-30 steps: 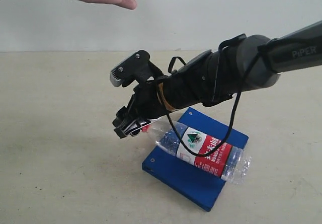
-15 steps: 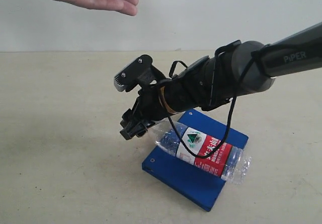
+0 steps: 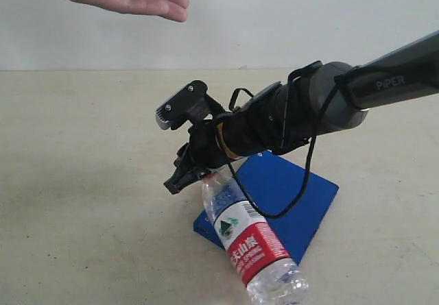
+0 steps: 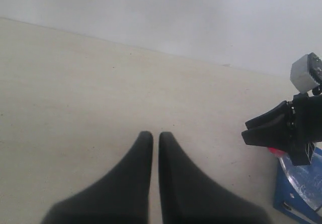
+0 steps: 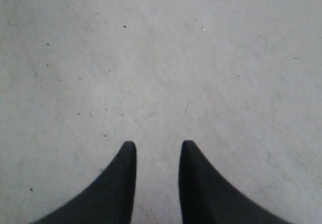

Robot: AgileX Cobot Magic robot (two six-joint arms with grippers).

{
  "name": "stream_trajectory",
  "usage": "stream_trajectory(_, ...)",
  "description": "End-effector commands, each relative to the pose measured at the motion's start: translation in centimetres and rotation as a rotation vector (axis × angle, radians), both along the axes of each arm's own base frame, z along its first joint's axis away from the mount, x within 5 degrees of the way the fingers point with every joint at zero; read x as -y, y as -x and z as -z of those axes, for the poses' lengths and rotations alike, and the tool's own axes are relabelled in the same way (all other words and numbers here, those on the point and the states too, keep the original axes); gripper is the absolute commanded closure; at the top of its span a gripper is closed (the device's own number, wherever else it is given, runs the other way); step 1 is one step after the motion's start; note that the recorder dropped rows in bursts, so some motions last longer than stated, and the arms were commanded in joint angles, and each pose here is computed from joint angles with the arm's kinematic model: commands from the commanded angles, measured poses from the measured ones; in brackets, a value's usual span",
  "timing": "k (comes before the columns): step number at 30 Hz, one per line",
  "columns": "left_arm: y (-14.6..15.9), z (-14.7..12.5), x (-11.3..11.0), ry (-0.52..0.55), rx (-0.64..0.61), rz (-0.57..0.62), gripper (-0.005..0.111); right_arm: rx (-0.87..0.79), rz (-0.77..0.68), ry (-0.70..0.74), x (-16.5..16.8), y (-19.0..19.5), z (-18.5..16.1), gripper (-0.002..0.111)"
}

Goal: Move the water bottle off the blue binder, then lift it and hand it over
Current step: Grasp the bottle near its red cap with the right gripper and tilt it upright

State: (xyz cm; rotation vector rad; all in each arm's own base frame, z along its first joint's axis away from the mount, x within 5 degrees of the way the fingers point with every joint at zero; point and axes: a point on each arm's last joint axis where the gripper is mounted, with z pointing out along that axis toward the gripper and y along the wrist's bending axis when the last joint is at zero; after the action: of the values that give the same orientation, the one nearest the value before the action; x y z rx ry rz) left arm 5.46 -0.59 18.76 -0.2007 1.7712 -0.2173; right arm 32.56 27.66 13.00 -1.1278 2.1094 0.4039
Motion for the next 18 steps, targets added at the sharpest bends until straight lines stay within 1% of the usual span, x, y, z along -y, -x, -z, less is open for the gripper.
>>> stream_trajectory(1, 0.0, 0.0, 0.0, -0.004, 0.007, 0.0, 0.102, 0.008, 0.069, -0.006, 0.3, -0.3, -0.4, 0.108)
stream_trajectory(5, 0.0, 0.0, 0.0, -0.004, 0.007, 0.0, 0.102, 0.072, 0.202, -0.014, 1.1, -1.0, -2.1, 0.108)
stream_trajectory(8, 0.0, 0.0, 0.0, -0.004, 0.007, 0.0, 0.102, 0.142, 0.261, -0.016, 1.7, -1.4, -3.9, 0.108)
stream_trajectory(12, 0.0, 0.0, 0.0, -0.004, 0.007, 0.0, 0.102, 0.174, 0.257, -0.058, 1.8, -1.1, -6.2, 0.108)
stream_trajectory(13, 0.0, 0.0, 0.0, -0.004, 0.007, 0.0, 0.102, 0.173, 0.238, -0.085, 1.7, -0.8, -7.0, 0.108)
stream_trajectory(15, 0.0, 0.0, 0.0, -0.004, 0.007, 0.0, 0.102, 0.127, 0.238, -0.187, 1.6, -0.1, -9.0, 0.107)
stream_trajectory(16, 0.0, 0.0, 0.0, -0.004, 0.007, 0.0, 0.102, 0.085, 0.229, -0.249, 1.4, 0.4, -10.0, 0.104)
stream_trajectory(18, 0.0, 0.0, 0.0, -0.004, 0.007, 0.0, 0.102, 0.004, 0.178, -0.338, 0.9, 1.5, -11.3, 0.091)
